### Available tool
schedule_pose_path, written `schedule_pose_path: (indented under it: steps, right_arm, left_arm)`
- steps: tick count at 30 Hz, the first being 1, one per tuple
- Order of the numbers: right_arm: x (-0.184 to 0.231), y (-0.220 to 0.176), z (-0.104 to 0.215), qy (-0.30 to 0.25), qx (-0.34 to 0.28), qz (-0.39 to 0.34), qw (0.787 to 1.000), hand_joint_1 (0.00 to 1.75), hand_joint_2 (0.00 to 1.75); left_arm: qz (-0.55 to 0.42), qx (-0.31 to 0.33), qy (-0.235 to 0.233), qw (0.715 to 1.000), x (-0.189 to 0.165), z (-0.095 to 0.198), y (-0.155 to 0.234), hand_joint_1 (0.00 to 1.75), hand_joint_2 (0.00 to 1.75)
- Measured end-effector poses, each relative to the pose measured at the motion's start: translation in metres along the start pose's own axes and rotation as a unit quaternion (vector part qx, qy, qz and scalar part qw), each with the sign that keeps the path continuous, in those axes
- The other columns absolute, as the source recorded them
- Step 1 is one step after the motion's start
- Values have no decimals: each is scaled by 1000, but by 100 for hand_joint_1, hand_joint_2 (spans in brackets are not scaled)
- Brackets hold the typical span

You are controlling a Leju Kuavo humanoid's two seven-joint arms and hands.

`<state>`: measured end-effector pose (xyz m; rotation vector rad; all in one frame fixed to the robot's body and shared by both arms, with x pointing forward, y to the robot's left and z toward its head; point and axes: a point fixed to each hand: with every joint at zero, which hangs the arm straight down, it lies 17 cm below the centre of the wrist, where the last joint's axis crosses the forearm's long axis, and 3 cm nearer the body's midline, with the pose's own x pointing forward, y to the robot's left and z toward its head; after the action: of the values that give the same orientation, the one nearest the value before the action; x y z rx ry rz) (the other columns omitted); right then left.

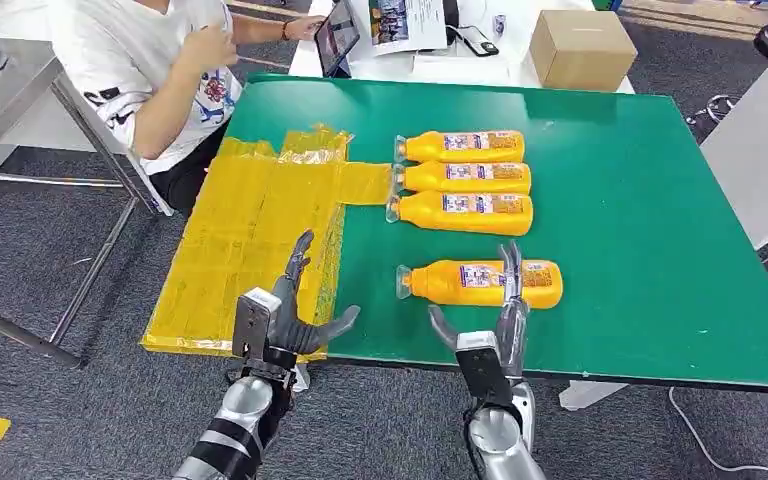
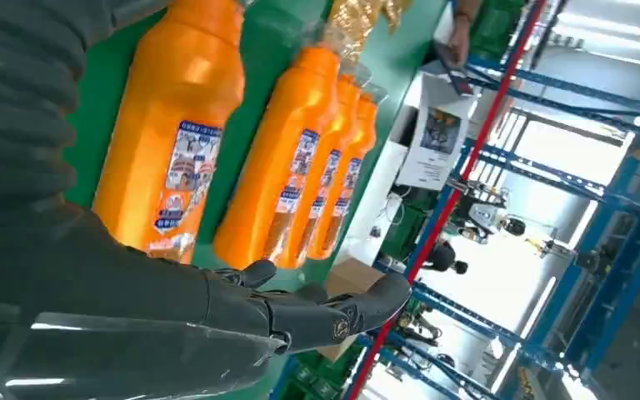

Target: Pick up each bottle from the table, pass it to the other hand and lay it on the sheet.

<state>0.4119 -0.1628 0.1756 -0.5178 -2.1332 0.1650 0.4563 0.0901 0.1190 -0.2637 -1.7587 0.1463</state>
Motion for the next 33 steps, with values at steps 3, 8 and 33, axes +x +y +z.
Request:
schedule_pose_path:
  steps: [3, 8, 33]
  right_arm:
    - [-8, 1, -3, 3, 11, 19, 1000, 0, 175]
    - [-27, 8, -5, 23, 50, 49, 997, 0, 175]
    - [-148, -11, -39, 154, 215, 206, 942, 0, 175]
  left_arm:
    - [1, 1, -1, 1000, 0, 0, 1, 0, 175]
    - [-1, -3, -2, 1000, 1, 0, 0, 0, 175]
    - [-16, 7, -1, 1000, -1, 3, 12, 0, 175]
